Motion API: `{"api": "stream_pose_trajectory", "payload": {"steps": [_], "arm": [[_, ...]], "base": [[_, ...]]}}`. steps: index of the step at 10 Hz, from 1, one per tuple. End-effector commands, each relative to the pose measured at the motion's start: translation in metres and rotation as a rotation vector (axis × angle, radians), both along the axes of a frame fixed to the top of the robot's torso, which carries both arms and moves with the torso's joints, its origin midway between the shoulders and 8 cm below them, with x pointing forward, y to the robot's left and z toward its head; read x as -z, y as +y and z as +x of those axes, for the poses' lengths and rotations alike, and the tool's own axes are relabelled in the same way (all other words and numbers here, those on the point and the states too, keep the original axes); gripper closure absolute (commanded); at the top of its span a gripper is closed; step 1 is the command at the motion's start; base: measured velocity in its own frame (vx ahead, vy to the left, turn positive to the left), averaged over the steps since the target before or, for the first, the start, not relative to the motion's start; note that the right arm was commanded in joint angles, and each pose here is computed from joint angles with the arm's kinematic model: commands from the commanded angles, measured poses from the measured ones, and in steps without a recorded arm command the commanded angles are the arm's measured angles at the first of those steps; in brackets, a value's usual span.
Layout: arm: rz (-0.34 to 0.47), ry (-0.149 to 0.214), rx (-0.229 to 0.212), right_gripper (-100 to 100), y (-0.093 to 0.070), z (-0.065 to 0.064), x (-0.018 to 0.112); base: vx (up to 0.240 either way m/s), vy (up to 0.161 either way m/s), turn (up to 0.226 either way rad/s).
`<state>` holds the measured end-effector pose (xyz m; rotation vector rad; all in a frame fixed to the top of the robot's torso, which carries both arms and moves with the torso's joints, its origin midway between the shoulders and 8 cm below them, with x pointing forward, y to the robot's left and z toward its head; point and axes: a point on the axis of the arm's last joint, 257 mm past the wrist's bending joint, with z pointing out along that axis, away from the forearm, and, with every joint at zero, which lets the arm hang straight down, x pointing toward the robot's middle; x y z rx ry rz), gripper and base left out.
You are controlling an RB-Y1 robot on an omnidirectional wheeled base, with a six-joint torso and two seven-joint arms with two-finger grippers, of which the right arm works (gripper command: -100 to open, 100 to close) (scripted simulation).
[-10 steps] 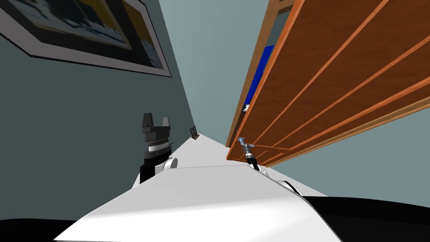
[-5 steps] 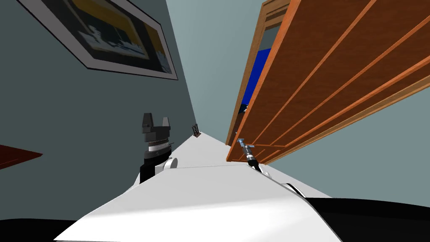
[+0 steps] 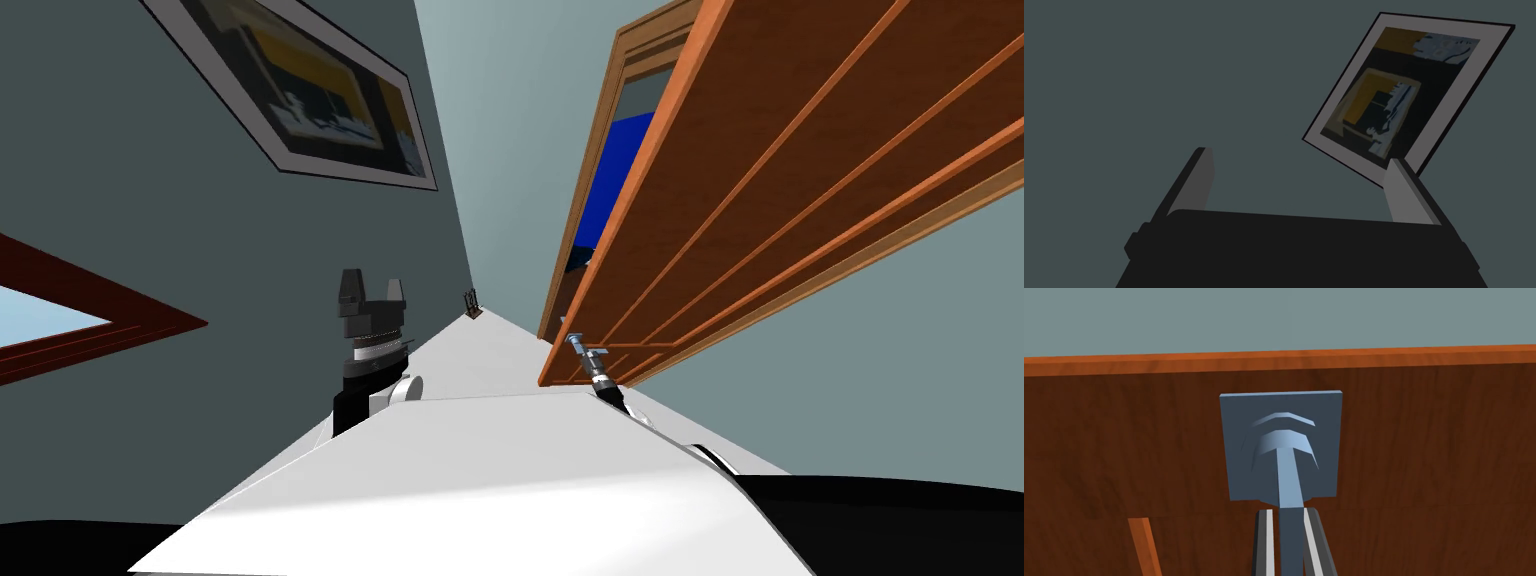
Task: Pull the door open
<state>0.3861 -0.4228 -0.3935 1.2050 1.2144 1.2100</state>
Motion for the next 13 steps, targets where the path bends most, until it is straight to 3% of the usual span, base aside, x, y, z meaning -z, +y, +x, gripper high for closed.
{"api": "stream_pose_trajectory", "payload": {"steps": [1, 3, 4, 13], "arm": [[0.002, -0.001, -0.029, 100, 0.001, -0.01, -0.001], [0.001, 0.002, -0.03, 100, 0.001, -0.011, 0.0], [0.003, 0.006, -0.041, 100, 0.001, -0.02, 0.002], [0.003, 0.0, -0.088, 100, -0.006, -0.055, -0.001]], "base": [[-0.226, -0.053, 0.103], [-0.148, -0.055, 0.045], [-0.147, -0.043, 0.166], [-0.186, -0.08, 0.157]]}}
